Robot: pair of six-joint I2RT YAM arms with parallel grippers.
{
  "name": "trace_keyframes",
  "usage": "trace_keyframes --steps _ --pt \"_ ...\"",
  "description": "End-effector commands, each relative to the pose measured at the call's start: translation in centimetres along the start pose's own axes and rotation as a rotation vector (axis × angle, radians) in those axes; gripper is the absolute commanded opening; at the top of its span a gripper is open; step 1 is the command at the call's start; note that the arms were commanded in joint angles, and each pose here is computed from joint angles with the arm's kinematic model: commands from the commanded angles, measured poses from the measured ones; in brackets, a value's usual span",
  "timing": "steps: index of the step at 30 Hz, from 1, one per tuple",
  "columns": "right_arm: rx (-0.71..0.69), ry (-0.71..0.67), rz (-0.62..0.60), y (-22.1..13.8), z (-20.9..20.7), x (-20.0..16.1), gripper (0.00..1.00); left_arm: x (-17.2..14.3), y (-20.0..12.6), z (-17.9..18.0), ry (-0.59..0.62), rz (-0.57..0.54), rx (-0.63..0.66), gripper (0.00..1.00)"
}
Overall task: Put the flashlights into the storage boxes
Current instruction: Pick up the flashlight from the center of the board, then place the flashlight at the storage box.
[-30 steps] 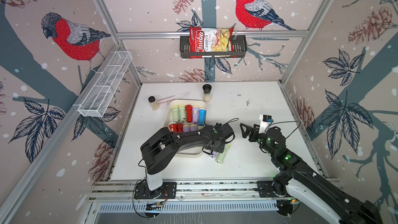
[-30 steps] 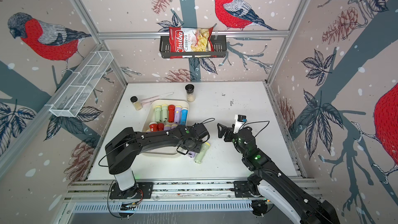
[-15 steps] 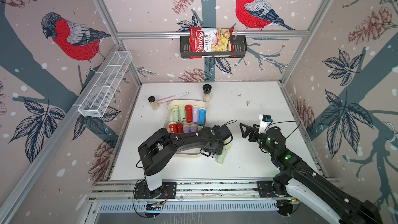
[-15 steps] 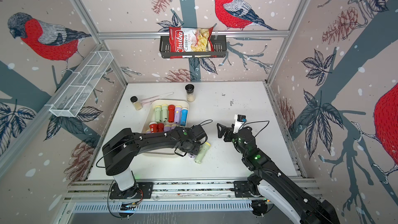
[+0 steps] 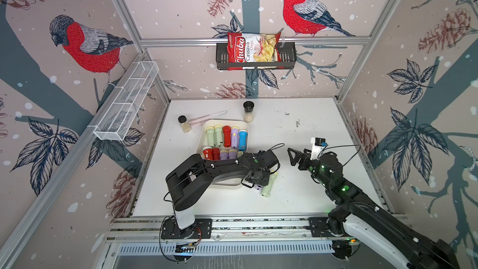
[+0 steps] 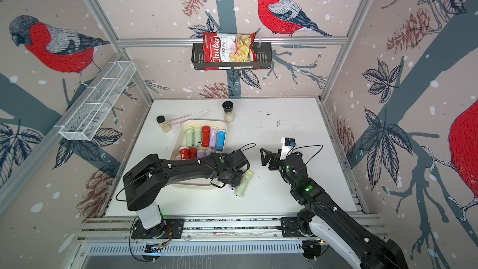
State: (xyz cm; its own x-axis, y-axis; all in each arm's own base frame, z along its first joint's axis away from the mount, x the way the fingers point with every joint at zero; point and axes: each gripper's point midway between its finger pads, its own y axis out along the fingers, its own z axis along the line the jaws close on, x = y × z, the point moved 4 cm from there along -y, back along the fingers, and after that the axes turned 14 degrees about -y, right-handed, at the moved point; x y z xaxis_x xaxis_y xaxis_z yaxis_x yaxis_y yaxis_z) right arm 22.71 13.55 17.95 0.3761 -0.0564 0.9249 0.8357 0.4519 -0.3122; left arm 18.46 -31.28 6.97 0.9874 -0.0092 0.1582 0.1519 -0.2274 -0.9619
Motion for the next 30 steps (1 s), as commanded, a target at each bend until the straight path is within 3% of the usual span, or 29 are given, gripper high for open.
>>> trace_keyframes --steps 1,16,23,30 --pt "0.016 0.006 -0.028 0.0 0.3 0.6 1.0 0.8 -0.9 -0.3 0.001 -0.048 -0.007 0.29" --pt "0.036 0.012 -0.028 0.2 0.6 0.6 1.0 4.6 -7.2 -1.2 0.003 -0.24 -0.08 0.18" --pt "0.059 0.012 -0.015 0.6 1.0 0.8 1.0 6.1 -10.6 0.7 -0.042 -0.312 -0.111 0.16" --pt "0.132 0.002 -0.005 1.2 2.1 1.0 0.99 7.5 -13.3 4.9 -0.1 -0.406 -0.013 0.16"
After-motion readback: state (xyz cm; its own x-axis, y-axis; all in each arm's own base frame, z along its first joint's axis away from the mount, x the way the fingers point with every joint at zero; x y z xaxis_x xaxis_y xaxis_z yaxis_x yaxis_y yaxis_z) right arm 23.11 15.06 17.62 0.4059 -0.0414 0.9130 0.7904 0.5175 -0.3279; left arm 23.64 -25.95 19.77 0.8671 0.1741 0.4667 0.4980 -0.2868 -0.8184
